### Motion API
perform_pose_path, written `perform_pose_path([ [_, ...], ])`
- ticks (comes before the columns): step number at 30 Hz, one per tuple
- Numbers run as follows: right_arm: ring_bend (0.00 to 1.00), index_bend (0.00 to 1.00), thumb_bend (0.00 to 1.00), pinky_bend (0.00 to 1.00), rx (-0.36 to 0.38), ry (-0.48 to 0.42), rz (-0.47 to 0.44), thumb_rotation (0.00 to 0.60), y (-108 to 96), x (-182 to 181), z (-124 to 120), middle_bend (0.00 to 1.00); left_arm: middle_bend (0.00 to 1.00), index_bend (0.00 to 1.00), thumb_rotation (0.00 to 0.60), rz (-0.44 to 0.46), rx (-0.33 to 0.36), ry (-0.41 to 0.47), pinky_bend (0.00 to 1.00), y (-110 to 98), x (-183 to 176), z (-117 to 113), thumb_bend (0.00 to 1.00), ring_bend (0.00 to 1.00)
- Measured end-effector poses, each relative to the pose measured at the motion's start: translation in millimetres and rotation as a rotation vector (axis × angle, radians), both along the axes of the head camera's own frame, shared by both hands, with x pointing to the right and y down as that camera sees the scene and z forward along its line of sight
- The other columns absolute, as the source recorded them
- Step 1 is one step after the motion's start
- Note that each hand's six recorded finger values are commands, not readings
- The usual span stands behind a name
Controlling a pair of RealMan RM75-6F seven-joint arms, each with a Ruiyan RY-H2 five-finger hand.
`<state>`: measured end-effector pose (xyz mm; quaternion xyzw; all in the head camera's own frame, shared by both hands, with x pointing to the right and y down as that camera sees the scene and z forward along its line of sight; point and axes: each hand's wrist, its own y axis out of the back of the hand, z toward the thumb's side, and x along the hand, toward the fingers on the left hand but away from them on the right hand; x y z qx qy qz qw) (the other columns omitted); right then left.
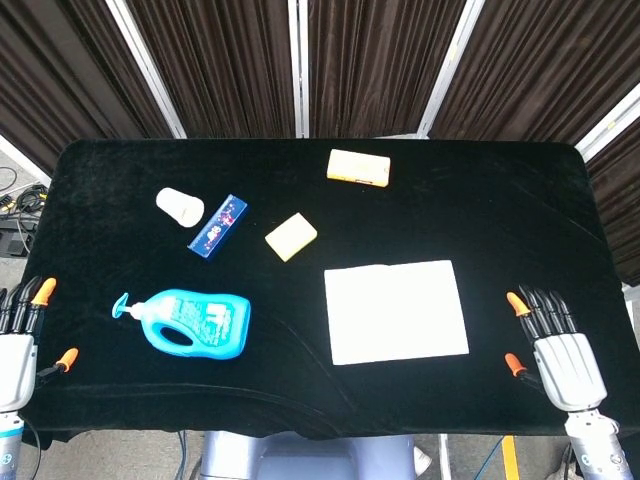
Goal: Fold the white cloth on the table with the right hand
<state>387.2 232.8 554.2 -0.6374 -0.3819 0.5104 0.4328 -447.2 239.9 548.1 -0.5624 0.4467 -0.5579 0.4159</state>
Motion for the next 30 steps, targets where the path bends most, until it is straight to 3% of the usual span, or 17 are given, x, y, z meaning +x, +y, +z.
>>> perform_pose_path([
  [8, 0.00, 0.00, 0.15, 0.00, -0.038, -0.106, -0.021, 0.600, -6, -15, 7, 0.00, 0.00, 0.00, 0.600, -0.020, 0.001, -0.011, 0.00, -3, -4, 2, 0.15, 0.00],
  [16, 0.00, 0.00, 0.12, 0.00, -0.166, -0.298, -0.067, 0.600, -15, -58, 32, 0.00, 0.00, 0.00, 0.600, -0.021, -0.007, -0.019, 0.00, -4, -3, 5, 0.15, 0.00],
  [24, 0.00, 0.00, 0.08, 0.00, -0.342, -0.392, -0.132, 0.600, 3, -111, 63, 0.00, 0.00, 0.00, 0.600, -0.031, -0.010, -0.017, 0.00, -5, -7, 6, 0.16, 0.00],
  [30, 0.00, 0.00, 0.08, 0.00, -0.389, -0.423, -0.110, 0.600, 9, -131, 80, 0.00, 0.00, 0.00, 0.600, -0.036, -0.006, -0.016, 0.00, -5, -8, 5, 0.16, 0.00],
])
